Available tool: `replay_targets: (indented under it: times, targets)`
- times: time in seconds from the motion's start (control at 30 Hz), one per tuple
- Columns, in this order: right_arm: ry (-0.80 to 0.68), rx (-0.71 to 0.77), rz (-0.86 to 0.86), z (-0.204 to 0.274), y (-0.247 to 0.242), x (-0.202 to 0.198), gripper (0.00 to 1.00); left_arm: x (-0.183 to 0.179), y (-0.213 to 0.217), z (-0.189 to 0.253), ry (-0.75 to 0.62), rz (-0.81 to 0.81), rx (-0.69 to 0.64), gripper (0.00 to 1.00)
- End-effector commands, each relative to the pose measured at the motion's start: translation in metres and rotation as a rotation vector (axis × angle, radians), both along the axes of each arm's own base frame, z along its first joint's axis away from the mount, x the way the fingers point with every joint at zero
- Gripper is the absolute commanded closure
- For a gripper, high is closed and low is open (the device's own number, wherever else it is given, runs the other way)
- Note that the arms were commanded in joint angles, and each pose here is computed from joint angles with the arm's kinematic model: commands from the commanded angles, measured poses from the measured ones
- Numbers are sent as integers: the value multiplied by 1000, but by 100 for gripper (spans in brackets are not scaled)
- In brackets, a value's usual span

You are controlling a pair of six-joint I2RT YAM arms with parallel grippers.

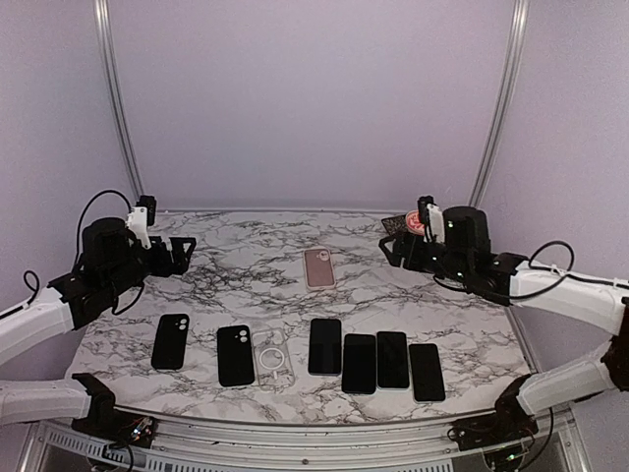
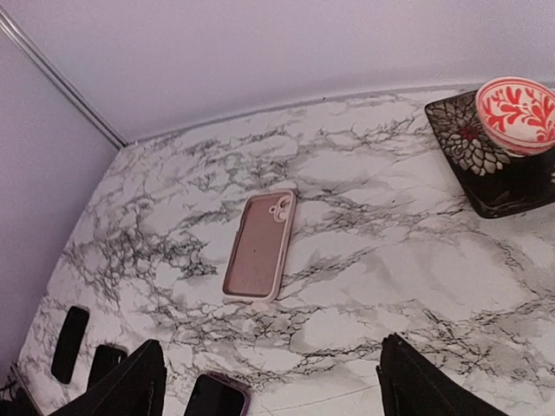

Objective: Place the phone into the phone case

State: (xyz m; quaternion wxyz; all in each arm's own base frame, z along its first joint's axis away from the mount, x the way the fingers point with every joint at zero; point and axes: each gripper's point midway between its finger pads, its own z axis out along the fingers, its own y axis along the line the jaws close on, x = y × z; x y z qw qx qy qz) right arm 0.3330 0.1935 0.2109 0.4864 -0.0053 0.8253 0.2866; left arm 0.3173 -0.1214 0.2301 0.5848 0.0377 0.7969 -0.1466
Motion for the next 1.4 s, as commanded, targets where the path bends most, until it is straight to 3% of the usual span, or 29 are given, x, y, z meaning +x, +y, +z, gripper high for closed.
replay_targets:
  times: [0.0,0.1,0.23,0.37,0.47,0.67,0.9,1.03,1.37]
  targets:
    - [118,-330,0,-21,56,21,21,6,-40,-13,75,-203,70,1]
    - [236,-501,-8,-58,89,40,28,14,-53,-16,94,-242,89,1]
    - [317,-617,75,-99,140,40,29,13,-51,-28,114,-231,118,1]
    - [398,-673,149,-123,173,13,16,7,-43,-31,97,-213,140,1]
    - [481,-711,188,-140,176,-15,2,5,-43,-26,71,-214,133,1]
    - [635,-745,240,-172,173,-67,2,4,-46,-31,83,-226,140,1]
    - [667,-756,224,-173,166,-80,3,1,-47,-28,70,-235,144,1]
    - [610,-739,204,-163,162,-55,1,3,-43,-28,68,-211,153,1]
    - [449,-624,51,-144,151,75,3,4,-42,-34,76,-203,178,1]
